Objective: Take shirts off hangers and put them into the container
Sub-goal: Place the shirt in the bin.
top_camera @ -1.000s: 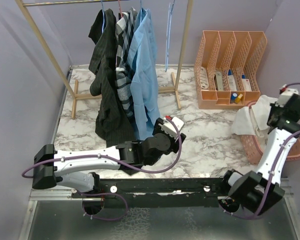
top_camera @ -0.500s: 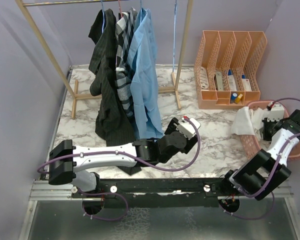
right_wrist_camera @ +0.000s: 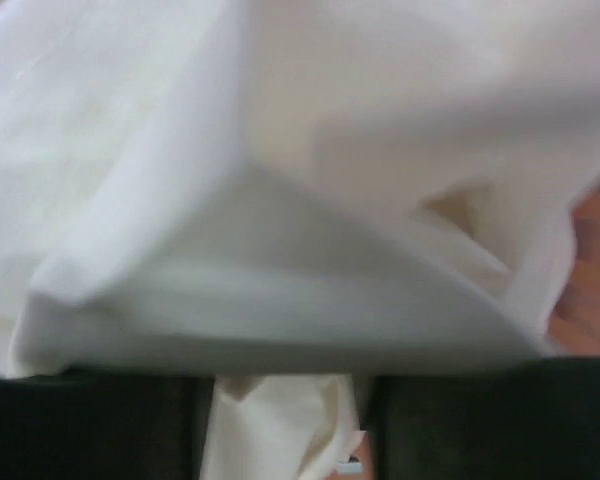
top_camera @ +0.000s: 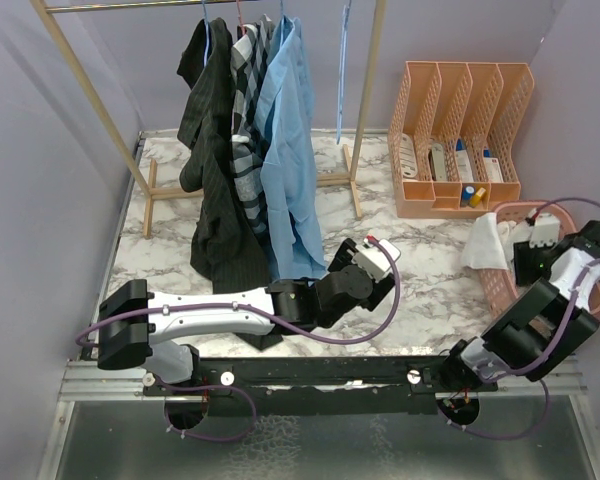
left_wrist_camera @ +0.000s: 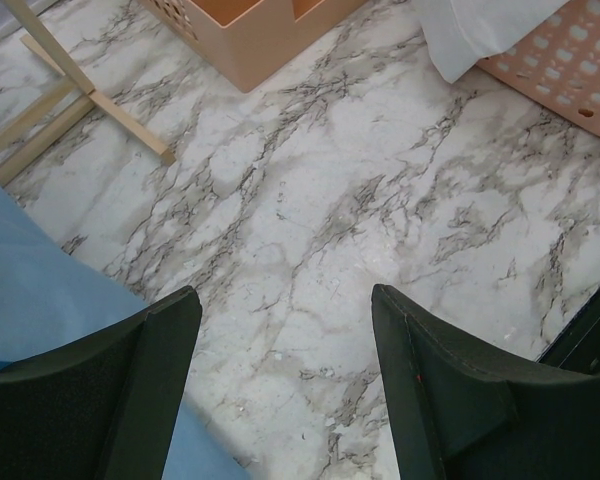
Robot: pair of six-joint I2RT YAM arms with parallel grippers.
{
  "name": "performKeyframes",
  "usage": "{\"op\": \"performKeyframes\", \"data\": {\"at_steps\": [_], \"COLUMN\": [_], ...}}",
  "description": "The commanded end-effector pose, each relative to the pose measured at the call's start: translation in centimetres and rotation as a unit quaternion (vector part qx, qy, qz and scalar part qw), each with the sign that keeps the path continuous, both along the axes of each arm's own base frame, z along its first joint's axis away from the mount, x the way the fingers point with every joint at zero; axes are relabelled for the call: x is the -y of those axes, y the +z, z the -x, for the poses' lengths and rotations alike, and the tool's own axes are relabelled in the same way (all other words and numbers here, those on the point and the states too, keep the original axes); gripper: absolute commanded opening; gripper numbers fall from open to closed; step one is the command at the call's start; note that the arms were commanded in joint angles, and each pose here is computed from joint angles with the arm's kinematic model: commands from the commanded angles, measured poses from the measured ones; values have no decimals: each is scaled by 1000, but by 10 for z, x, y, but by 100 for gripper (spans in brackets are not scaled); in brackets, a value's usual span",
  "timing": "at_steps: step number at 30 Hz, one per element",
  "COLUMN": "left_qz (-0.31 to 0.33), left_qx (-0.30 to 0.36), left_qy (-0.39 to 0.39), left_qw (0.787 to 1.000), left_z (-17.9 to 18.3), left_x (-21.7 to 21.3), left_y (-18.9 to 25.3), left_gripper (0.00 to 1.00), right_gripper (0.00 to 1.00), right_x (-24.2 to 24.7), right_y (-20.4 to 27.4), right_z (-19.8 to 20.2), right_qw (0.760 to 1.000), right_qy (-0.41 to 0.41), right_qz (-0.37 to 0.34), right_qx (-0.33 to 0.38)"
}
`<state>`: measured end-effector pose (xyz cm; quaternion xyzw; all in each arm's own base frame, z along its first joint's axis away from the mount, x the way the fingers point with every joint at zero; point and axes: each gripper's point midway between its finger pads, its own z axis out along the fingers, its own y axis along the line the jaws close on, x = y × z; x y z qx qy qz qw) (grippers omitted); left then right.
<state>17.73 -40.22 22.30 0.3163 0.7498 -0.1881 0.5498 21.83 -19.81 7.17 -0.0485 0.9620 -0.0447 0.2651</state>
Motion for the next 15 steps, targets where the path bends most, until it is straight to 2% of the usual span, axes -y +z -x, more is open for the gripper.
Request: {"op": "performKeyframes", "data": {"at_steps": [1, 3, 7, 11, 15], "left_qz": [33, 34, 39, 48, 52], "left_qx": [1, -1, -4, -4, -6], "left_qy": [-2, -2, -1, -3, -6], "left_qw": [999, 999, 999, 999, 999], "left_z": [3, 3, 4, 5, 6], "left_x": [0, 0, -1, -3, -2], "left_y": [14, 12, 9, 9, 8], "left_gripper": [72, 72, 72, 72, 72], "right_gripper": [63, 78, 92, 96, 92], "right_x": [-16, -23, -43, -74, -123], "right_y": [96, 136, 204, 239, 225], "right_z": [-21, -26, -27, -22, -27], "right_qw": [994, 988, 972, 959, 963], "right_qy": [57, 80, 132, 179, 211], "right_qz": [17, 33, 61, 55, 2], "right_qx": [96, 130, 185, 212, 165]}}
